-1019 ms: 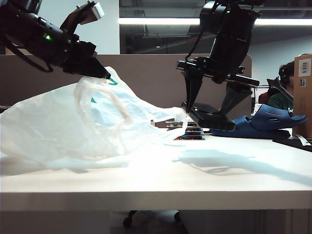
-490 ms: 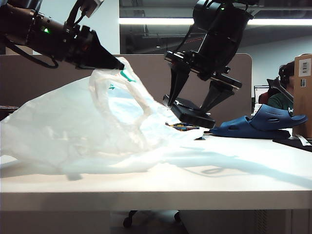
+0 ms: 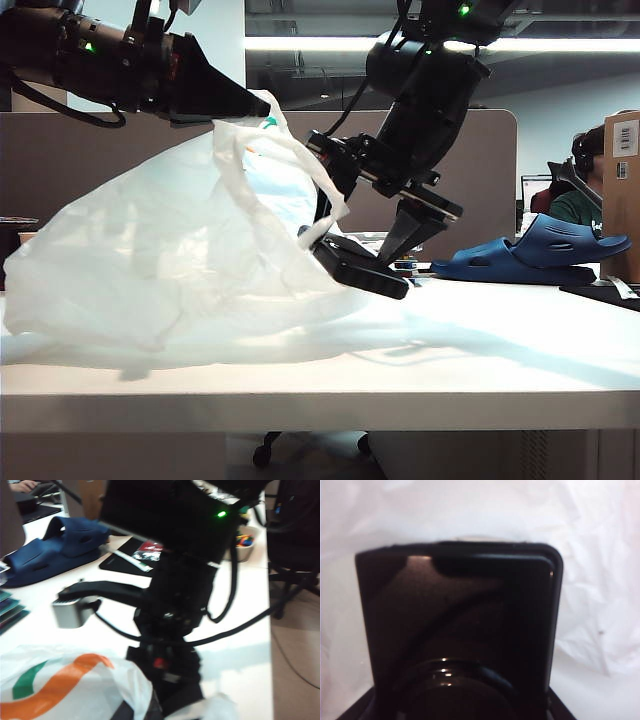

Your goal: Put the power bank into the bag.

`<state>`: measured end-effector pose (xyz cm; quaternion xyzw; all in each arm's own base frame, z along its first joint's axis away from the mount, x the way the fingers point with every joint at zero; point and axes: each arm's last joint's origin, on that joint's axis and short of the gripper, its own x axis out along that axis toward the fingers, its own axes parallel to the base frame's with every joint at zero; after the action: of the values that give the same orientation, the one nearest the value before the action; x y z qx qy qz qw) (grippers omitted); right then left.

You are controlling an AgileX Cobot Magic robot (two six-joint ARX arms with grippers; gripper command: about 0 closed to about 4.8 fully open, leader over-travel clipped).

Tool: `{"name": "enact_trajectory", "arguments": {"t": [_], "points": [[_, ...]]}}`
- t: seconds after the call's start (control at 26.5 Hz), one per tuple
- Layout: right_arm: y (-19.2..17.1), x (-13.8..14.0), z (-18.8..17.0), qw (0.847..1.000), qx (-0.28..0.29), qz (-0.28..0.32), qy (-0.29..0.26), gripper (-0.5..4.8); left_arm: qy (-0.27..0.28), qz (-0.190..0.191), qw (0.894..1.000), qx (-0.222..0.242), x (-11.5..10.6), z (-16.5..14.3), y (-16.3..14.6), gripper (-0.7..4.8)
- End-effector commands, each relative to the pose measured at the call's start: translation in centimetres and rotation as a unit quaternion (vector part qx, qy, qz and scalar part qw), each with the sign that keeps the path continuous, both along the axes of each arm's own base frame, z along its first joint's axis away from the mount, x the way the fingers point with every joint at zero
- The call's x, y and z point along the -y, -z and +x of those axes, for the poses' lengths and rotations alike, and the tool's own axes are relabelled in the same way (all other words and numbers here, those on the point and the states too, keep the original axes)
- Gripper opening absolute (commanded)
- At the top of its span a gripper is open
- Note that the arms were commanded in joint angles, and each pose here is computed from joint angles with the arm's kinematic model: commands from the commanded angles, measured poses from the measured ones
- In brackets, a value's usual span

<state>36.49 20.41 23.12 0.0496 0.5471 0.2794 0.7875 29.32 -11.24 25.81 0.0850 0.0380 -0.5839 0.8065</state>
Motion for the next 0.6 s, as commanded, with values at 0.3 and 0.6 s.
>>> {"name": "enact_trajectory", "arguments": {"t": [0.3,0.6], "points": [[-2.3,-0.9,0.7,0.996,0.051,0.063,-0.018,2.62,0.047,-0.002,0.998,-0.051,0.0,-0.5,0.5,-0.07],[-2.6,-1.3,1.3,0.993,0.071,0.097,-0.017,2.62,0.079,-0.012,0.995,-0.052,0.1,-0.7,0.4,-0.07]]}}
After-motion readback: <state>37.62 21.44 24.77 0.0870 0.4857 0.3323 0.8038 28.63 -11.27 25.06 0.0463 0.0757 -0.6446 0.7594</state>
